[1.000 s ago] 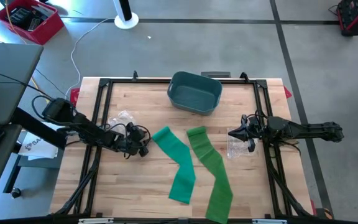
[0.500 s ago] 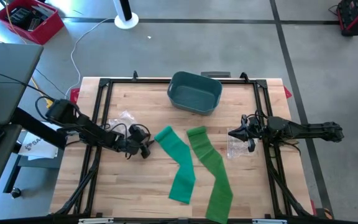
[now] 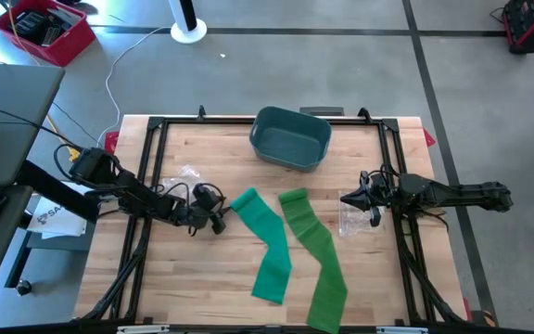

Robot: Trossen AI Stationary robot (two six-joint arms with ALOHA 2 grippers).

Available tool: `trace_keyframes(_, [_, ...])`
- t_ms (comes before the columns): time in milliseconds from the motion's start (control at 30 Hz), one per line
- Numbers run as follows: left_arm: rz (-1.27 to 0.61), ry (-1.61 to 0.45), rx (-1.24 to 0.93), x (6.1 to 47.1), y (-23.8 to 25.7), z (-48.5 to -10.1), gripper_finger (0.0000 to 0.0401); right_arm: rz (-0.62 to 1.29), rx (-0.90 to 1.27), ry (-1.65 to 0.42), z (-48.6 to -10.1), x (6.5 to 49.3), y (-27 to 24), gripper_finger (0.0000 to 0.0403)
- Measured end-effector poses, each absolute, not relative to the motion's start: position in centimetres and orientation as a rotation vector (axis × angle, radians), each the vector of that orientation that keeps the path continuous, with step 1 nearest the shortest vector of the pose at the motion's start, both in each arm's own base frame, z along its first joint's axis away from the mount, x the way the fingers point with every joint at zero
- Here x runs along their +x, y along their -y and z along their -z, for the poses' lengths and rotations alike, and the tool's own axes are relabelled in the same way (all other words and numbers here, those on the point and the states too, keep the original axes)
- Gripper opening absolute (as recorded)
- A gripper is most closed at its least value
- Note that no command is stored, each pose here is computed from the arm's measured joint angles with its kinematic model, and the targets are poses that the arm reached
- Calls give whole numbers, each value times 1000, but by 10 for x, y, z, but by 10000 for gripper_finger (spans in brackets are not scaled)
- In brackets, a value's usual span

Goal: Roll bandage
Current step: Roll the light green bandage

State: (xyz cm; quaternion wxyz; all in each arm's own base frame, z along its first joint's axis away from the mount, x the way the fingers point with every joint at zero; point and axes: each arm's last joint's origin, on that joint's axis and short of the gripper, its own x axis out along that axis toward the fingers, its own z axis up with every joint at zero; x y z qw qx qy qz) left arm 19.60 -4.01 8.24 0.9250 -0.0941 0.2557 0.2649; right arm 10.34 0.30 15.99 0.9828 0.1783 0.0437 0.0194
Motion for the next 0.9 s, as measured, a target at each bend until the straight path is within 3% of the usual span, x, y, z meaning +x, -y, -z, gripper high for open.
trace_keyframes(900, [-541,-397,-237,208,30,-94,184,-39,359,-88,-160,103,-3,0])
